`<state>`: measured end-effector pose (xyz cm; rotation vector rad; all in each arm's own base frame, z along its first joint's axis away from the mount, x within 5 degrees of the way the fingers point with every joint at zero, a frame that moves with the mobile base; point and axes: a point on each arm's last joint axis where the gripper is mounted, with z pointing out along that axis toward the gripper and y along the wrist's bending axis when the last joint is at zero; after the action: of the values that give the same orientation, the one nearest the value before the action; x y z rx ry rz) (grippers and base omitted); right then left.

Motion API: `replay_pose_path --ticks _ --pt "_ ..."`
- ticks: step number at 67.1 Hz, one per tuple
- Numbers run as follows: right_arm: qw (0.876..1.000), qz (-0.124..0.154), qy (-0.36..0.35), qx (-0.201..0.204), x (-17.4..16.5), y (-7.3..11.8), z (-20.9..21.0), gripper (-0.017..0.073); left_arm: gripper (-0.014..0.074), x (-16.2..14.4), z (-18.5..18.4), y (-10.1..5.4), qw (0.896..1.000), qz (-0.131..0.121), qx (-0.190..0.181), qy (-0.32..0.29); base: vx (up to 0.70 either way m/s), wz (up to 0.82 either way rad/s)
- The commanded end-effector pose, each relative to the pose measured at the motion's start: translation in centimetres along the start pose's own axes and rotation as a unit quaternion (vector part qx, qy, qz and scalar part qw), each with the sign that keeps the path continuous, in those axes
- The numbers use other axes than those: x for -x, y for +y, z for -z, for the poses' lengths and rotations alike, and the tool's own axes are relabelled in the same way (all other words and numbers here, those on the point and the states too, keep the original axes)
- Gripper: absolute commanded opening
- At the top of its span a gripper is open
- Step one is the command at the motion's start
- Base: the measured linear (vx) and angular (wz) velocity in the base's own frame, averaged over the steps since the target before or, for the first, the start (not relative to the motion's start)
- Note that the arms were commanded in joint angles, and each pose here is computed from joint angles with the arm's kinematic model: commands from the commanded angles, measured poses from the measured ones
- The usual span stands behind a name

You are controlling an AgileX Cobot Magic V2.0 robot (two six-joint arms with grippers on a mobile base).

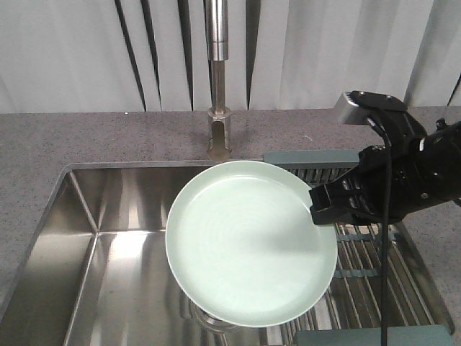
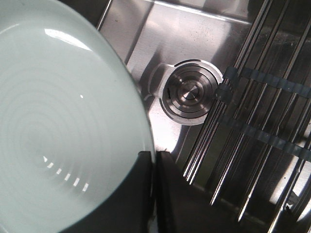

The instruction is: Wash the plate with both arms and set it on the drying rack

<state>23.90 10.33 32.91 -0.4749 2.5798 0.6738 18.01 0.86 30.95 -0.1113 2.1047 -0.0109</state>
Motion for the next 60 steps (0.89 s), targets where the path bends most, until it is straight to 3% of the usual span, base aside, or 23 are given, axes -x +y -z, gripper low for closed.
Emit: replay_pose_path --ticks 1,20,25,31,38,44,55,60 --pt "0.999 0.007 -0.047 0.01 0.7 0.8 1.5 -0.0001 0.0092 1.7 -0.5 -0.3 0.999 0.009 -0.007 -0.036 0.0 0.0" --pt "0.999 0.007 -0.047 0.01 0.7 0.8 1.5 -0.0001 0.0501 4.4 -3.2 -0.5 1.0 -0.009 -0.006 0.011 0.0 0.0" --pt "0.999 0.007 -0.047 0.01 0.7 0.8 1.5 -0.0001 0.0572 5.0 -4.0 -0.6 0.999 -0.021 -0.01 0.027 0.0 0.0" --pt "0.999 0.007 -0.047 0.01 0.7 0.8 1.5 -0.0001 0.0614 5.8 -5.0 -0.8 0.997 -0.06 -0.02 0.038 0.0 0.0" --pt "0.999 0.007 -0.047 0.01 0.7 0.8 1.5 -0.0001 0.061 6.5 -6.1 -1.3 0.994 -0.085 -0.045 0.054 0.0 0.0" --pt "0.999 0.007 -0.047 0.01 0.7 0.8 1.5 -0.0001 0.0597 7.0 -7.0 -1.9 0.99 -0.101 -0.08 0.06 0.0 0.0" --pt "0.999 0.007 -0.047 0.01 0.7 0.8 1.5 -0.0001 0.0582 7.7 -8.7 -3.2 0.976 -0.155 -0.15 0.039 0.0 0.0" --pt "0.999 0.007 -0.047 0.01 0.7 0.8 1.5 -0.0001 0.0582 8.0 -9.5 -3.8 0.969 -0.166 -0.182 0.024 0.0 0.0"
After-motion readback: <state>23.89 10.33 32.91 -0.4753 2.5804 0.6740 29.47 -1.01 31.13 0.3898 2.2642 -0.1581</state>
